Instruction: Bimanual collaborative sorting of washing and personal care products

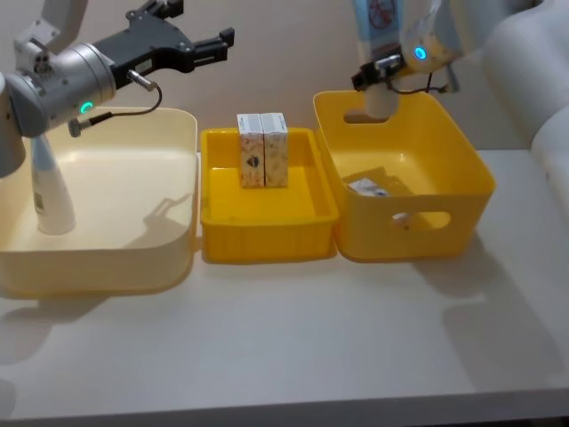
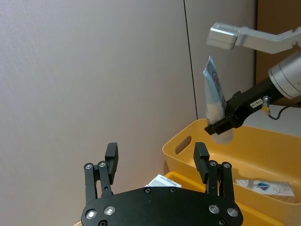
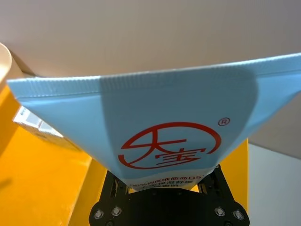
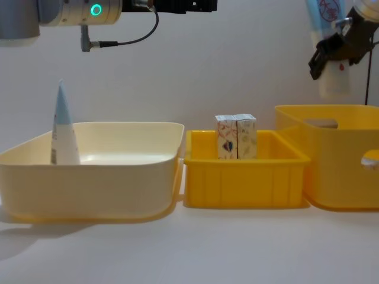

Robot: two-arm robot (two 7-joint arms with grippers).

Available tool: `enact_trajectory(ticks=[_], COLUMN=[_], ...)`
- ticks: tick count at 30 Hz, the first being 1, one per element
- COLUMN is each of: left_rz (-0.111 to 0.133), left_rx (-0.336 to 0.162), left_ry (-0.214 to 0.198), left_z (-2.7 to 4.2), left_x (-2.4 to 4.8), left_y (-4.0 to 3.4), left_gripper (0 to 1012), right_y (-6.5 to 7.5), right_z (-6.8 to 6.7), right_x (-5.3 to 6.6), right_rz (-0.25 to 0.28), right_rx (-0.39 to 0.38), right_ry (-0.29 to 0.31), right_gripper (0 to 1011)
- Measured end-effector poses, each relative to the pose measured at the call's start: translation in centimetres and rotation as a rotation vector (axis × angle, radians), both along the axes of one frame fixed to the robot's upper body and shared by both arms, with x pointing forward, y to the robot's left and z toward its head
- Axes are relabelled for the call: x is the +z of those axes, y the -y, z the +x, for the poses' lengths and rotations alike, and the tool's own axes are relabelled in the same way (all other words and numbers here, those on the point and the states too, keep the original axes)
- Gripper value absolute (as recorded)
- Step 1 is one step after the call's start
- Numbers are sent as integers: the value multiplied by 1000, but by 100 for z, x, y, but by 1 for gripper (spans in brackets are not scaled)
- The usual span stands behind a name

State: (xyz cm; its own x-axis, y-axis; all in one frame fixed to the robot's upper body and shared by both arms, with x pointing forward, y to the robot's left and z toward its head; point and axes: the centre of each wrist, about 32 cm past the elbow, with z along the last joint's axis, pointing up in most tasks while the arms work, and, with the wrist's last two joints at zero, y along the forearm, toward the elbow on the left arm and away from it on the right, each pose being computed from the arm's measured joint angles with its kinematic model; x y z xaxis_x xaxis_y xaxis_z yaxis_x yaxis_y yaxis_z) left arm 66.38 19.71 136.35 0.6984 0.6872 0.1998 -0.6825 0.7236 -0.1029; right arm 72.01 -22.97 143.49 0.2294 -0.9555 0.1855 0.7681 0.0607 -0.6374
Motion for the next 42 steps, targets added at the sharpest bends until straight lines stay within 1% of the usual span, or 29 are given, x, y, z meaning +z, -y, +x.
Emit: enact_trajectory(ticks=[2,5,6,11,16,18,20,21,22,23,24,25,28,30,31,42], left_rz=[0,0,0,0,0,0,0,0,0,0,0,0,0,0,0,0], left_rx=[0,0,0,0,0,0,0,0,0,0,0,0,0,0,0,0], left_ry=[0,0,0,0,0,0,0,0,0,0,0,0,0,0,0,0], left_z=[0,0,0,0,0,0,0,0,0,0,0,0,0,0,0,0], left_x=[0,0,0,0,0,0,0,0,0,0,1,1,1,0,1,1], left_y=[-1,-1,0,0,0,0,0,0,0,0,0,0,0,0,0,0], left_gripper=[1000,1000,1000,1000,1000,1000,999,1000,1000,1000,1000,1000,1000,1000,1000,1000], right_y=[48,87,114,190,237,255,269,279,282,287,290,299,311,316,320,345], right_z=[53,86,104,136,147,149,150,150,151,151,151,151,151,151,151,149], right_x=[39,69,89,144,179,194,199,207,210,216,219,223,230,236,239,251], right_rz=[-2,0,1,5,8,10,10,12,12,12,13,13,14,14,15,17], right_rx=[-2,-1,-3,-6,-10,-11,-13,-13,-14,-14,-14,-15,-16,-17,-17,-20], right_ry=[-37,-63,-81,-121,-144,-152,-158,-163,-164,-166,-167,-170,-176,-177,-179,-188], right_gripper=[604,604,604,604,604,637,707,724,767,781,830,830,936,965,1001,1001])
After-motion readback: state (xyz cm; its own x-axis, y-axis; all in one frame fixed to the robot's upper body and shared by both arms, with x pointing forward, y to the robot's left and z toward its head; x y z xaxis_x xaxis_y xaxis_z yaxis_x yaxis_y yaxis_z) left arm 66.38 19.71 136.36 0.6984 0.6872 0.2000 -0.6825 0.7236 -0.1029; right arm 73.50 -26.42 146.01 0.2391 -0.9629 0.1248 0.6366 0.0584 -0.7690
